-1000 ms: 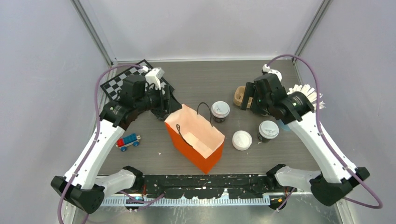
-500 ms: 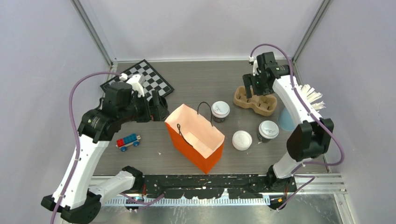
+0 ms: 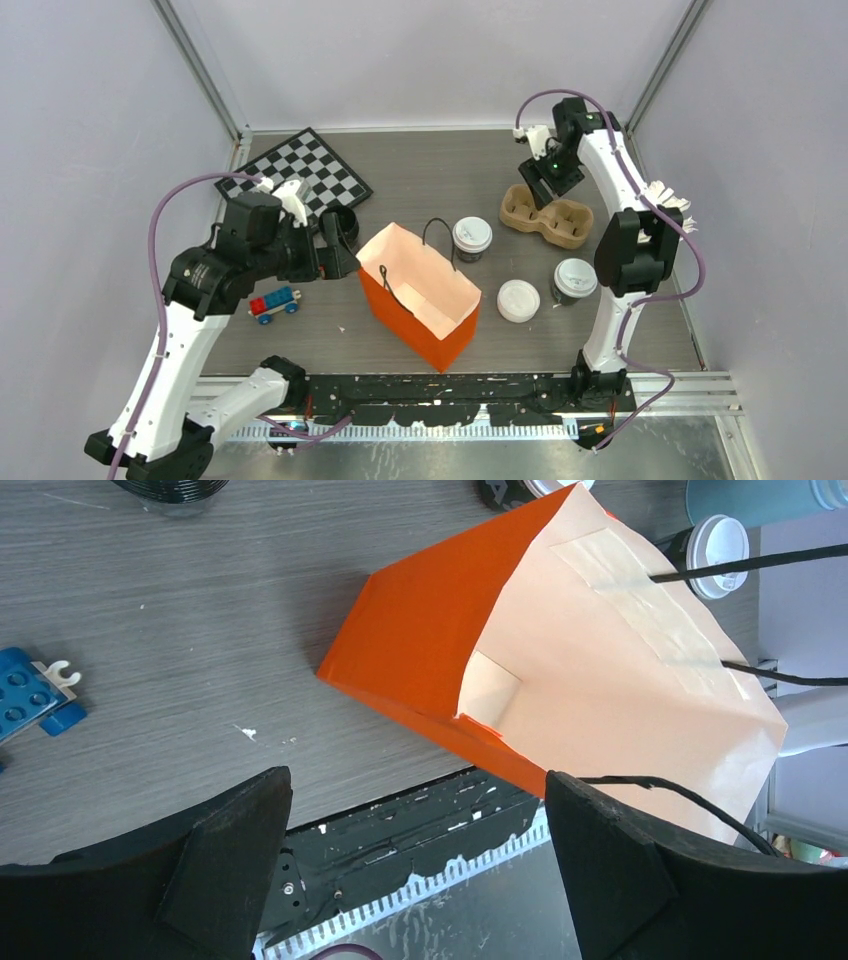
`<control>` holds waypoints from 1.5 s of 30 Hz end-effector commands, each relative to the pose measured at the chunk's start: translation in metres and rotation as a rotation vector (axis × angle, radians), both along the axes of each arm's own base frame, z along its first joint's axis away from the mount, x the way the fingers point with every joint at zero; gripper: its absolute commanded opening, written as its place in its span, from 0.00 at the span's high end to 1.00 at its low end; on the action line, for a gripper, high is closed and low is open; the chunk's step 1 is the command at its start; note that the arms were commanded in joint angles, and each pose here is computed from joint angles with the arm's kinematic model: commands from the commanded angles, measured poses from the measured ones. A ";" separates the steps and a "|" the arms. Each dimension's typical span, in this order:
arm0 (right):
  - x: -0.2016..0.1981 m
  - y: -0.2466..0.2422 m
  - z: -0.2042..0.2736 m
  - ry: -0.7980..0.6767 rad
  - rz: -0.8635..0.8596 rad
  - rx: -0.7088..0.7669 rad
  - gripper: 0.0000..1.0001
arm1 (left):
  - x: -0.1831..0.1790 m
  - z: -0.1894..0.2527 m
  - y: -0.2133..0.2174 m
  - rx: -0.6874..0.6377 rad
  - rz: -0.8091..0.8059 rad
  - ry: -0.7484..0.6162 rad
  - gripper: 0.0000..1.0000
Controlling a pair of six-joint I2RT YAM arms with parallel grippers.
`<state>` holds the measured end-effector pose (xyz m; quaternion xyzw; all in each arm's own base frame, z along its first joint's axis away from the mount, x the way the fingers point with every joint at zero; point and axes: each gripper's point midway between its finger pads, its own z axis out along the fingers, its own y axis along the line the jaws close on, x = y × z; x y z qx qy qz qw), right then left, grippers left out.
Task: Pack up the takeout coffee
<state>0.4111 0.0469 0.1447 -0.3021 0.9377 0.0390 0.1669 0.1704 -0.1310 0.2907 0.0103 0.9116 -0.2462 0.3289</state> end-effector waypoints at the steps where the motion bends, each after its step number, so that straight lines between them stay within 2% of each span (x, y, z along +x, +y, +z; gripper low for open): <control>1: -0.001 -0.020 0.013 -0.010 0.120 -0.024 0.33 | -0.010 0.003 0.000 -0.024 -0.005 0.005 0.00; 5: 0.002 -0.016 0.011 -0.021 0.200 0.008 0.38 | -0.011 -0.001 0.004 -0.010 0.010 0.019 0.00; 18: 0.001 -0.013 -0.012 -0.006 0.333 0.017 0.40 | -0.018 -0.015 0.004 -0.090 0.099 0.049 0.00; 36: 0.010 -0.019 -0.033 -0.013 0.382 -0.021 0.41 | -0.018 -0.017 0.003 -0.108 0.101 0.028 0.00; 45: 0.011 -0.018 -0.041 -0.002 0.394 -0.018 0.48 | -0.014 -0.020 0.005 -0.090 0.108 0.029 0.00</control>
